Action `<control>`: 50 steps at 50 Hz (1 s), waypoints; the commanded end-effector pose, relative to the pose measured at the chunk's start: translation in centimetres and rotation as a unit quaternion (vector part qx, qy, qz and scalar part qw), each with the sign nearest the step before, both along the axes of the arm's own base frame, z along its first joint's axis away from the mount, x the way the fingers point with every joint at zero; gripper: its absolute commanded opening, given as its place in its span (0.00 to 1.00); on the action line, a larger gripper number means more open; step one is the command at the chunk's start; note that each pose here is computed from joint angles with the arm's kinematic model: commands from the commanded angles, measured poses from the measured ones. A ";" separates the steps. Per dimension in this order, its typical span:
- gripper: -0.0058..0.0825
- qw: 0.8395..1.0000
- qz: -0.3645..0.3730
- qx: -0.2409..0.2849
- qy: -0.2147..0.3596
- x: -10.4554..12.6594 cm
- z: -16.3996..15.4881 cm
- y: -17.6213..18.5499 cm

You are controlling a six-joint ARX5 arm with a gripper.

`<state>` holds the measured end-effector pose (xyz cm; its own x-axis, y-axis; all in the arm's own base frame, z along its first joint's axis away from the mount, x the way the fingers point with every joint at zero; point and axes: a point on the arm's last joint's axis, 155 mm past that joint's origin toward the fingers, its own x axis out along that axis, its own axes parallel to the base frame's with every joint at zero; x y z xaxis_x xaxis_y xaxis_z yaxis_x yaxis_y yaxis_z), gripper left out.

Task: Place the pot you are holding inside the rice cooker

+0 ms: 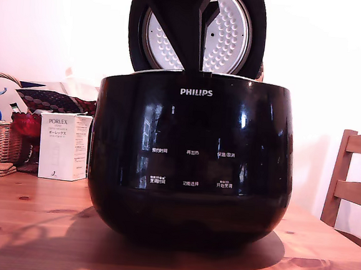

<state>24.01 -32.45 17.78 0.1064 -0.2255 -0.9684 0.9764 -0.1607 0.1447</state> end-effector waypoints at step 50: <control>0.31 0.996 0.077 -0.032 -0.042 1.0 4.1 1.7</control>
